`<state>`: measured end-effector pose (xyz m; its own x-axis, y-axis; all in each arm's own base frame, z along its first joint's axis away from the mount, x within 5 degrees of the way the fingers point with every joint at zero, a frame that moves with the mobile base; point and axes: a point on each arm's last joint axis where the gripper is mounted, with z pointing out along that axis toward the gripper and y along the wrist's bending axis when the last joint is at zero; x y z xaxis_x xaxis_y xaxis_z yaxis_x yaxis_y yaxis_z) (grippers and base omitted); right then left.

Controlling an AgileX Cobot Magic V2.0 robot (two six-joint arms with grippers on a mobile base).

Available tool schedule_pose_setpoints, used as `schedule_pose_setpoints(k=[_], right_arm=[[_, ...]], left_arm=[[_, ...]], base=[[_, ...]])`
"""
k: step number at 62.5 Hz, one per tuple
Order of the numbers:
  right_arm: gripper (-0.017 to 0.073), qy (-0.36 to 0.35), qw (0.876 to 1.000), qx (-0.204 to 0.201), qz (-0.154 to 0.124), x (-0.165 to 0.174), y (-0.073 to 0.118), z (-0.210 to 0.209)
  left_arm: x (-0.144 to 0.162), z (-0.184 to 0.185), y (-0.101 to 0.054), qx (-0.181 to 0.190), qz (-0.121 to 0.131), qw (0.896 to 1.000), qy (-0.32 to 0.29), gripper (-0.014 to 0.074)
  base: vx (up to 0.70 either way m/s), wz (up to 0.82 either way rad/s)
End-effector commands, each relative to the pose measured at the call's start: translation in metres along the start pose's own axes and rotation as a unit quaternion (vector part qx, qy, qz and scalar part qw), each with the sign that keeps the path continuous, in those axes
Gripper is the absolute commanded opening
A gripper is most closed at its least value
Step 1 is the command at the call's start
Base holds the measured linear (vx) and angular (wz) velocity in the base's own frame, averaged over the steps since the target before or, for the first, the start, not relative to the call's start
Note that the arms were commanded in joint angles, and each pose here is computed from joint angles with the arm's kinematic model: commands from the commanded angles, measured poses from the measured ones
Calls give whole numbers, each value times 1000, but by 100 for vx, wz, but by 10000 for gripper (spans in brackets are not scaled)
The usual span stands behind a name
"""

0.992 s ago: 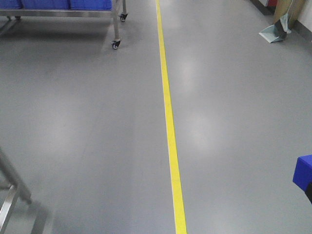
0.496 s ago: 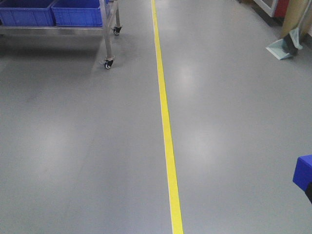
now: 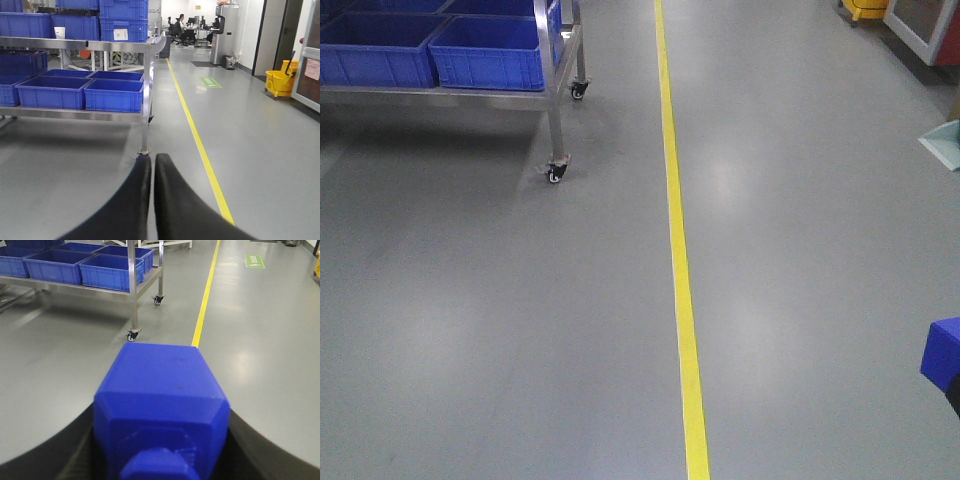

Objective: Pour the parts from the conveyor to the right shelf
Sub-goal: 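Drive down the aisle between the blue-bin shelves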

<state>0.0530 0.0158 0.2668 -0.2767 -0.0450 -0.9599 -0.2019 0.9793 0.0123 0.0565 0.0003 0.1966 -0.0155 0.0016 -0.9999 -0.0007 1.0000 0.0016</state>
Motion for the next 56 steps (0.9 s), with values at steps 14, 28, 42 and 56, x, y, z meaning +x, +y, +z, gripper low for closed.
schedule_pose_setpoints(k=[14, 28, 42, 56], right_arm=[[-6, -44, 999, 8, 1, -14, -1, -2], [-6, -42, 999, 8, 1, -14, -1, -2], [-6, -40, 999, 8, 2, -14, -1, -1], [-6, -38, 999, 7, 2, -14, -1, -1]], left_arm=[[3, 0, 0, 3, -3, 1000, -30, -6], [3, 0, 0, 3, -3, 1000, -30, -6], [3, 0, 0, 3, -3, 1000, -30, -6], [3, 0, 0, 3, -3, 1000, -30, -6]], base=[[75, -1], [73, -4], [70, 3], [68, 12]])
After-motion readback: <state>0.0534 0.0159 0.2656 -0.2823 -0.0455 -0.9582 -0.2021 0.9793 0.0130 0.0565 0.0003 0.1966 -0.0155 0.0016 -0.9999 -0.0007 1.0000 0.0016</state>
